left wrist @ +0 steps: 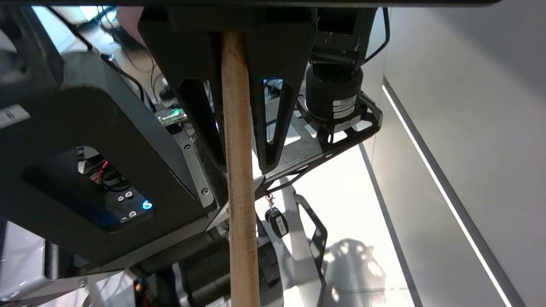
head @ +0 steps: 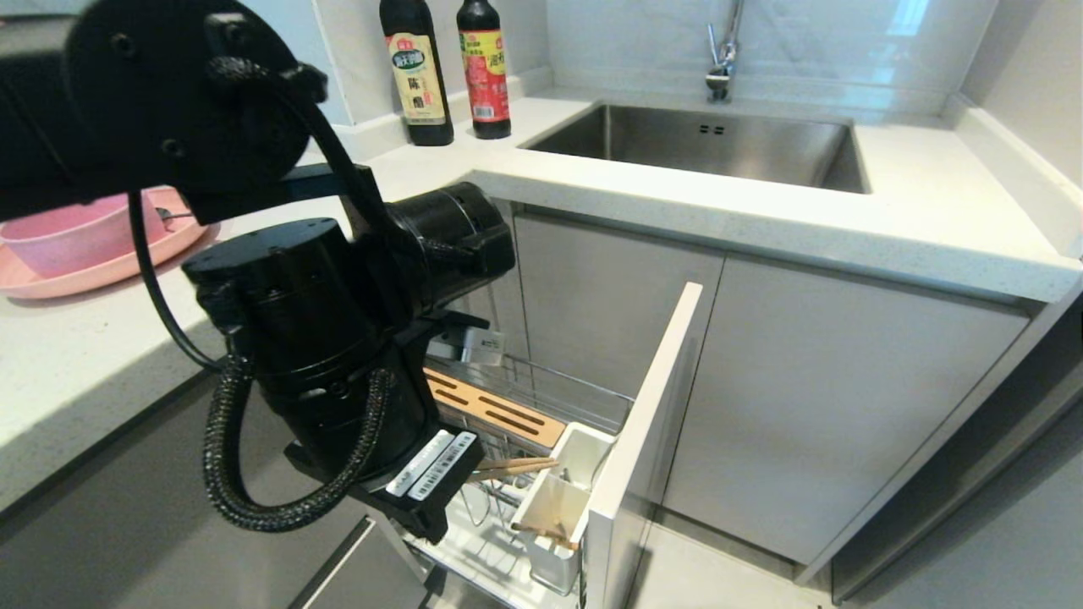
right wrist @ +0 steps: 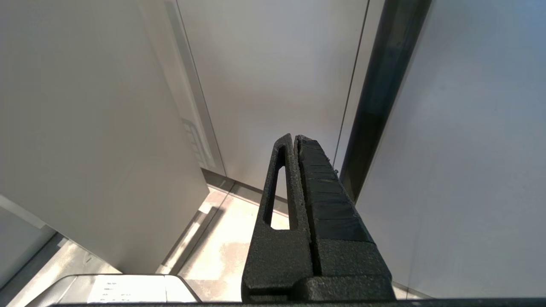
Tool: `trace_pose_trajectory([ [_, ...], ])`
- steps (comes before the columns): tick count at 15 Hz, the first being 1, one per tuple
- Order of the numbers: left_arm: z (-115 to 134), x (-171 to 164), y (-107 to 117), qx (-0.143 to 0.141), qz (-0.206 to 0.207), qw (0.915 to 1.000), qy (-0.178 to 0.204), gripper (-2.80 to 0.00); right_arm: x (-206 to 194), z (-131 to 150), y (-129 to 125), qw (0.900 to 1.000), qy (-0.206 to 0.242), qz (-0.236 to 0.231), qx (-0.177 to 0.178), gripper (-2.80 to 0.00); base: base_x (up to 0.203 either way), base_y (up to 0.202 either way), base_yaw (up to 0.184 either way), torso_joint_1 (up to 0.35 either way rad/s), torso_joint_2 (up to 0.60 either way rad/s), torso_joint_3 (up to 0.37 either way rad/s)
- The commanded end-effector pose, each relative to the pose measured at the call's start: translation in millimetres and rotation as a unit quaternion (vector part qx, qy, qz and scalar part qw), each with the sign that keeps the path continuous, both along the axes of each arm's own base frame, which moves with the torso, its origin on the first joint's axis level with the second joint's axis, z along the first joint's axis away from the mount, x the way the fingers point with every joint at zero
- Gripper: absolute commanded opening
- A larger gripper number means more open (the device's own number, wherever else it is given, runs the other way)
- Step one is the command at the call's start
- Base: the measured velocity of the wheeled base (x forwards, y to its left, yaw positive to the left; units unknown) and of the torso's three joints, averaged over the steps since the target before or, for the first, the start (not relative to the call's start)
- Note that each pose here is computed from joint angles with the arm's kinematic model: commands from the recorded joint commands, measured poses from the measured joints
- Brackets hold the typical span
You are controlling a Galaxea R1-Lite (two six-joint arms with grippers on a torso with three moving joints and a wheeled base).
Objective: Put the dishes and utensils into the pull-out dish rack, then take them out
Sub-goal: Take the chopsticks out of the cupboard
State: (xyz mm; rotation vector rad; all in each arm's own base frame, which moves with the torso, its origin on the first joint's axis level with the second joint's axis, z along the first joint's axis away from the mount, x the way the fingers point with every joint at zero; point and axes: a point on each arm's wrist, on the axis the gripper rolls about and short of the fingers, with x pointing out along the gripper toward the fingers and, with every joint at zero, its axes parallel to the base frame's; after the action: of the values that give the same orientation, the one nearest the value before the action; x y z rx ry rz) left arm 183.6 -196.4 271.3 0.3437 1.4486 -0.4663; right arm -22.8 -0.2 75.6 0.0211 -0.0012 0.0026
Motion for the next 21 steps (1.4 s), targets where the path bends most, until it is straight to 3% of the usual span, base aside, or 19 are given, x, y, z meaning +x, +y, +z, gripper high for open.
trace_pose_trajectory([
  [1, 13, -11, 11, -0.015, 0.0, 0.9997, -0.017, -2.8, 0, 0, 0, 1.0, 0.001, 0.0, 0.0, -2.8, 0.0, 0.0, 0.0, 0.0, 0.0, 0.0],
  [6, 40, -32, 35, -0.046, 0.004, 0.9968, -0.064, -2.8, 0, 0, 0, 1.0, 0.001, 0.001, 0.0, -2.8, 0.0, 0.0, 0.0, 0.0, 0.0, 0.0],
  [9, 51, -43, 48, -0.049, 0.021, 0.9934, -0.101, -2.8, 0, 0, 0, 1.0, 0.001, 0.0, 0.0, -2.8, 0.0, 0.0, 0.0, 0.0, 0.0, 0.0],
  [14, 69, -60, 68, -0.082, 0.032, 0.9844, -0.153, -2.8, 0, 0, 0, 1.0, 0.001, 0.0, 0.0, -2.8, 0.0, 0.0, 0.0, 0.0, 0.0, 0.0],
  [16, 75, -64, 74, -0.095, 0.04, 0.9787, -0.178, -2.8, 0, 0, 0, 1.0, 0.001, 0.0, 0.0, -2.8, 0.0, 0.0, 0.0, 0.0, 0.0, 0.0],
  [18, 84, -65, 77, -0.126, 0.069, 0.9658, -0.215, -2.8, 0, 0, 0, 1.0, 0.001, 0.0, 0.0, -2.8, 0.0, 0.0, 0.0, 0.0, 0.0, 0.0],
  [21, 91, -68, 86, -0.13, 0.101, 0.9528, -0.255, -2.8, 0, 0, 0, 1.0, 0.001, 0.0, 0.0, -2.8, 0.0, 0.0, 0.0, 0.0, 0.0, 0.0],
])
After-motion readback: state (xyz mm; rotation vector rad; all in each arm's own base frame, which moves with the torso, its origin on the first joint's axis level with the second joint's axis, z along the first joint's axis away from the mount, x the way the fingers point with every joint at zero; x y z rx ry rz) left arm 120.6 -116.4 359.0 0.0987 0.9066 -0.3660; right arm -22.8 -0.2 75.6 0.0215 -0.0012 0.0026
